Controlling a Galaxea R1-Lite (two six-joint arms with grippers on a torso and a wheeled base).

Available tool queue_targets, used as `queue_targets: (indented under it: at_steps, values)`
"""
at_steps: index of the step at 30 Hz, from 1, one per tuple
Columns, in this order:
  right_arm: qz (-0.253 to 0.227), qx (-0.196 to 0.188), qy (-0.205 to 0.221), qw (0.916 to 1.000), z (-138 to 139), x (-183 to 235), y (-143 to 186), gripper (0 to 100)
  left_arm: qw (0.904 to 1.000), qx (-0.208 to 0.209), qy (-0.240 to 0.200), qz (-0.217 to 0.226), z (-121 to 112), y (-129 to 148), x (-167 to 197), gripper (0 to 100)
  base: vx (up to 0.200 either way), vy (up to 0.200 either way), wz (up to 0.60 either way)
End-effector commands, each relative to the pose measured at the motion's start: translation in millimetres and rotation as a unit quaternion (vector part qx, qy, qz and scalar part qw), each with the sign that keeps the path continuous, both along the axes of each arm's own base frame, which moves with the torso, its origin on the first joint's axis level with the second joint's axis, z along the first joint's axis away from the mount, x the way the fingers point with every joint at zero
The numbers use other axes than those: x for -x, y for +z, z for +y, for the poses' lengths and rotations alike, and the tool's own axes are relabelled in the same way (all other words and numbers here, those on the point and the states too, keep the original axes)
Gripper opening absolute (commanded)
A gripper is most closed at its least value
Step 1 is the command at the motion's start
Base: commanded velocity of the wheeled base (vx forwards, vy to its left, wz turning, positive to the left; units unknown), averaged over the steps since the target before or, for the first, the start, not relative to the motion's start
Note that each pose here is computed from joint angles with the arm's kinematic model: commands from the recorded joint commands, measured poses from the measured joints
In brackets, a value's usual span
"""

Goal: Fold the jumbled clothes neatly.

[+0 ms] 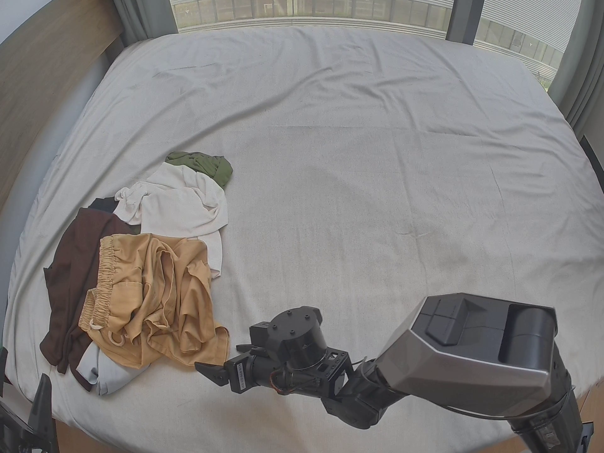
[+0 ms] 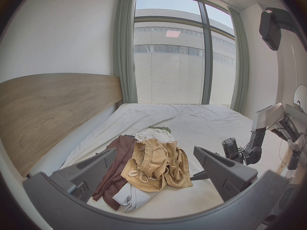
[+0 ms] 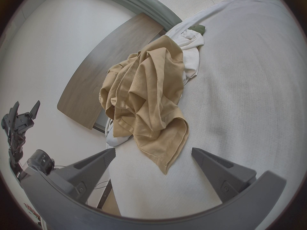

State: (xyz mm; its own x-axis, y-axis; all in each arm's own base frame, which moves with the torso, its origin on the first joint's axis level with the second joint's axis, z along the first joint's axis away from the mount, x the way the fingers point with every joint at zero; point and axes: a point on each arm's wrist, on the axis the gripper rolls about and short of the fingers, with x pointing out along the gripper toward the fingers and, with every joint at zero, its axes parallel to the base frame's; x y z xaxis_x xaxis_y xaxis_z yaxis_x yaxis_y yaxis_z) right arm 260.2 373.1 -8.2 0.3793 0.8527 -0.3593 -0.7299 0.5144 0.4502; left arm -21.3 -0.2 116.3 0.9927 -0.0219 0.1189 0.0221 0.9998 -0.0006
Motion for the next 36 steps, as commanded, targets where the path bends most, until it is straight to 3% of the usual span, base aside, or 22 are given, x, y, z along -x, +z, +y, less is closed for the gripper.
queue_targets:
  at_steps: [1, 15, 24, 25, 36]
  values:
    - [0.018, 0.001, 0.005, 0.9998, 12, 3, -11, 100, 1.0, 0.0, 0.0, -0.008, 0, -4, 2, 100, 0.0, 0.0, 0.0]
    - [0.025, -0.005, -0.003, 0.9997, 29, 4, -28, 100, 0.9999, -0.001, -0.003, -0.012, 0, -5, 3, 100, 0.0, 0.0, 0.0]
    - [0.009, -0.014, -0.033, 0.9993, 32, -7, -28, 100, 0.9999, -0.002, -0.006, -0.01, 0, -6, 3, 100, 0.0, 0.0, 0.0]
    - [0.009, -0.014, -0.033, 0.9993, 32, -7, -28, 0, 0.9999, -0.002, -0.006, -0.011, 0, -6, 3, 100, 0.0, 0.0, 0.0]
    - [0.006, 0.001, -0.062, 0.998, 25, -7, -31, 0, 0.9999, -0.004, -0.006, -0.007, 0, -16, 3, 100, 0.0, 0.0, 0.0]
